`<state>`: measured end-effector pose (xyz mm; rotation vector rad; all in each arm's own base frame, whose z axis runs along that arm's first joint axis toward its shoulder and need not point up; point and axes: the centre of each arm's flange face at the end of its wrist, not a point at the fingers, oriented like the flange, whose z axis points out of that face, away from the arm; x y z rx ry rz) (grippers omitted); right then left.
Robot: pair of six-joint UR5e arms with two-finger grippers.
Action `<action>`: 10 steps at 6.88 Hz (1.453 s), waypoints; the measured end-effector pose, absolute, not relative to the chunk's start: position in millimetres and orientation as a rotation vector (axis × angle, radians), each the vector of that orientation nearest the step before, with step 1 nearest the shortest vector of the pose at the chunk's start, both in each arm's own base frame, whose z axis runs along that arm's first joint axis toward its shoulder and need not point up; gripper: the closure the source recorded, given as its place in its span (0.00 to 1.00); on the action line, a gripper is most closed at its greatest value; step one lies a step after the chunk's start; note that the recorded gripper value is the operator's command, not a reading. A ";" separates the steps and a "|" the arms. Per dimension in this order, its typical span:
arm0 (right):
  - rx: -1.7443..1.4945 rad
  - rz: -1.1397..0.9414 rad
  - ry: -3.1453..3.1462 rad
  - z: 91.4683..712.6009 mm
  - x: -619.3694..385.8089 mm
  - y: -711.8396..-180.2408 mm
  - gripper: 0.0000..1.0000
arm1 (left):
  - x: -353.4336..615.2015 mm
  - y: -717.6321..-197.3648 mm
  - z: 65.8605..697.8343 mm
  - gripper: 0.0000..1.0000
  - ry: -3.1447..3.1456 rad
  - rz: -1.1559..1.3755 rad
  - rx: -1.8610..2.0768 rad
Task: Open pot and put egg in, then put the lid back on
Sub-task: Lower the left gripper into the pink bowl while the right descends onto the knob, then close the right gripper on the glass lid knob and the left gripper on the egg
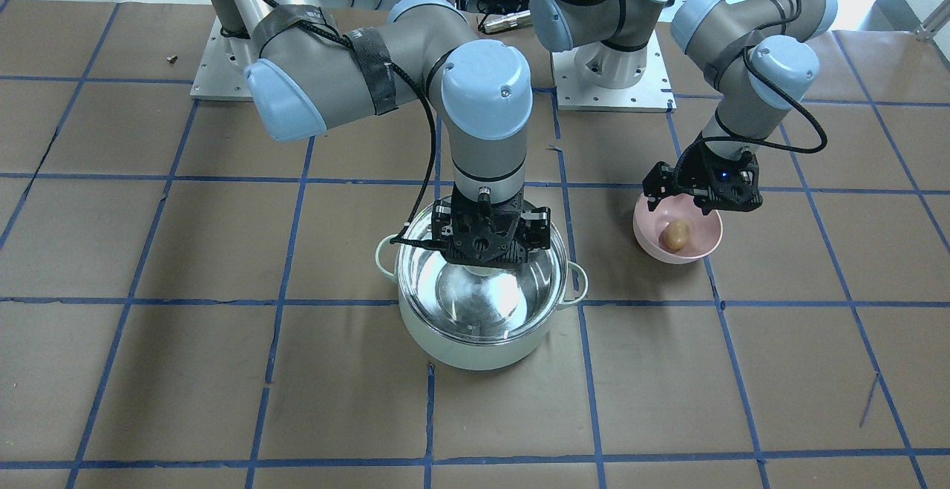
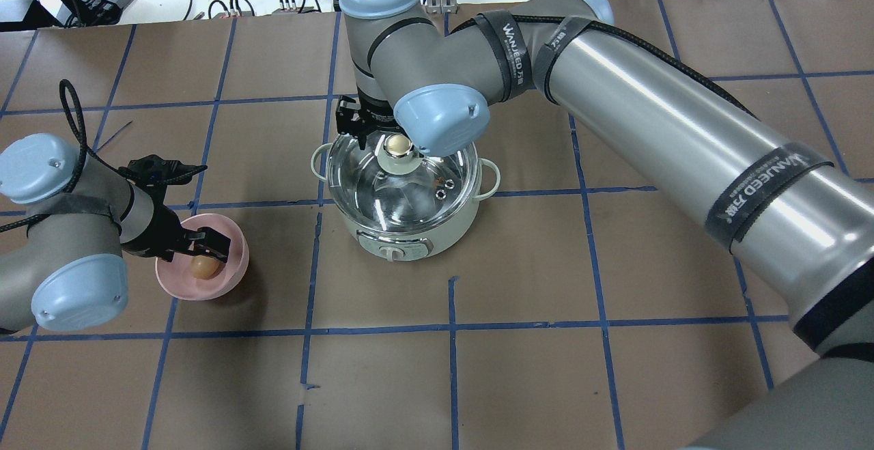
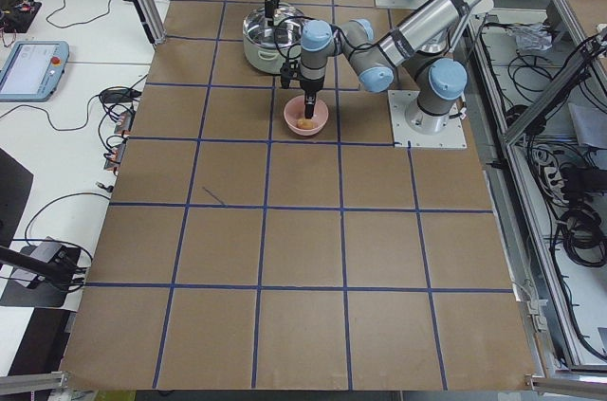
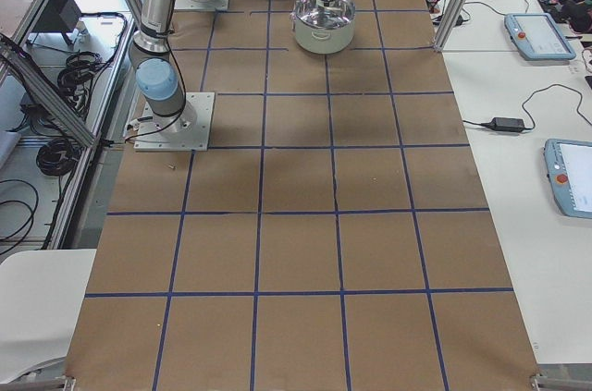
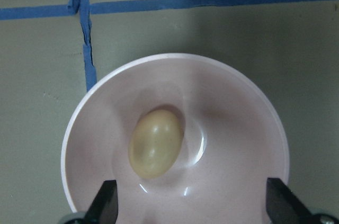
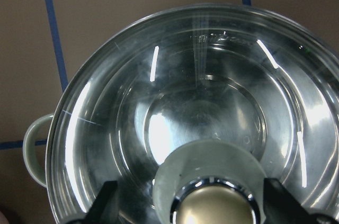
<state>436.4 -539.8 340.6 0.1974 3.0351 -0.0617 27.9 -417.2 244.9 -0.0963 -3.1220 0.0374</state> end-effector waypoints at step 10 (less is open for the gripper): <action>0.107 -0.142 3.097 347.3 425.3 -528.9 0.37 | 44.1 -419.6 211.6 0.06 -3.088 0.036 -0.153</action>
